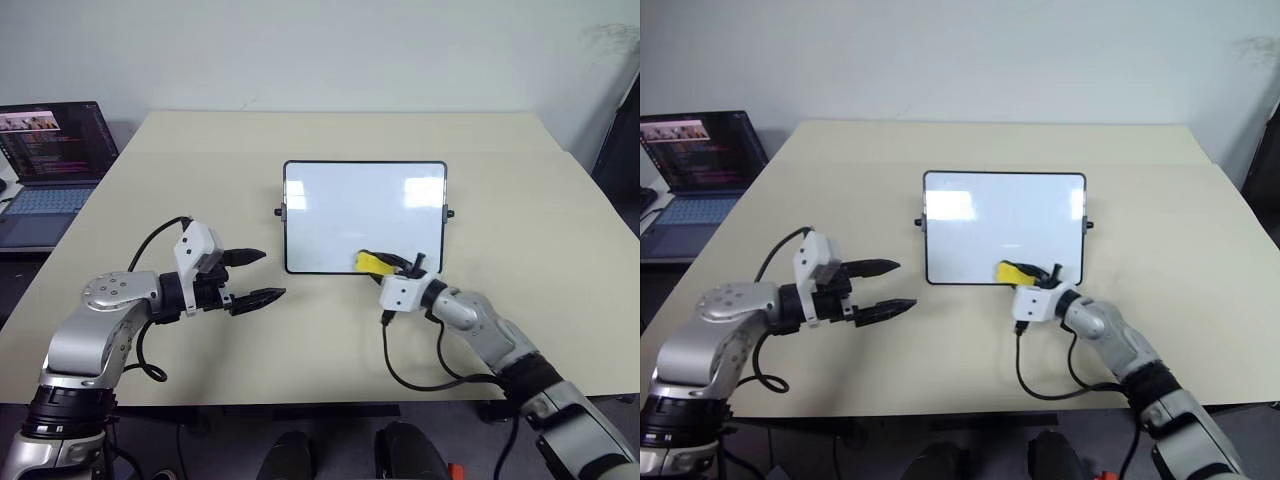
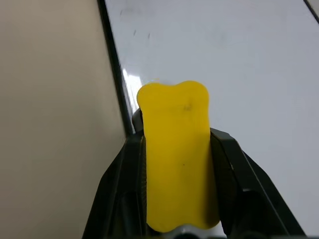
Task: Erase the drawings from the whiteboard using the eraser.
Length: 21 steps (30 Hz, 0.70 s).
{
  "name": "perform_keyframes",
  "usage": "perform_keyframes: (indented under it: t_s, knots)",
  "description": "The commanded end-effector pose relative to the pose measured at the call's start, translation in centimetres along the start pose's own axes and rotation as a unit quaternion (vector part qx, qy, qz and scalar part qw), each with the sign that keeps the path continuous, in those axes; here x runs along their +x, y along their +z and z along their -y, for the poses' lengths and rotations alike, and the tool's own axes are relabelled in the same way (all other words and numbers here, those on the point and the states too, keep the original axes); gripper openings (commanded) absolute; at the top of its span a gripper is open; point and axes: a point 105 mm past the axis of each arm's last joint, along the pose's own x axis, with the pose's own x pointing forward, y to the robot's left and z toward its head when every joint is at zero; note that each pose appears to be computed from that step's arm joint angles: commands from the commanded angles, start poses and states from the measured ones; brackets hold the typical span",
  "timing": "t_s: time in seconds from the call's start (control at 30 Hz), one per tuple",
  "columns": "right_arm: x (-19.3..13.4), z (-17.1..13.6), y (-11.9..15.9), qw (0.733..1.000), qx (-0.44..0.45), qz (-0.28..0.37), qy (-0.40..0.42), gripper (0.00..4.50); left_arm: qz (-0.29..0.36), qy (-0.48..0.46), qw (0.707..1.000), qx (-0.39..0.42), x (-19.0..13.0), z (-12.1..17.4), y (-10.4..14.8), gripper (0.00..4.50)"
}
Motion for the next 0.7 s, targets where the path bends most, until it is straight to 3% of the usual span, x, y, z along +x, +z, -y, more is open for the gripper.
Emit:
perform_keyframes:
  t_s: [0.03,0.37,0.47,0.57,0.7]
  knots:
    - [-1.8,1.6,-1.6,0.999,0.015,-0.039,-0.021,1.35,0.015,-0.019,1.000,0.018,0.2,0.4,1.2,4.50]
    - [-6.6,6.8,0.4,0.994,0.016,-0.021,-0.102,1.35,0.022,-0.096,0.994,0.055,2.3,1.6,3.1,4.50]
    - [-9.2,7.9,-0.9,0.985,0.068,-0.067,-0.143,1.35,0.030,-0.141,0.987,0.075,3.5,2.6,4.1,4.50]
    - [-11.4,8.2,-2.9,0.961,0.152,-0.127,-0.196,1.35,0.034,-0.178,0.979,0.089,4.5,3.3,4.8,4.50]
    - [-14.5,7.7,-6.1,0.891,0.283,-0.220,-0.278,1.35,0.023,-0.221,0.968,0.113,6.1,4.2,4.8,4.50]
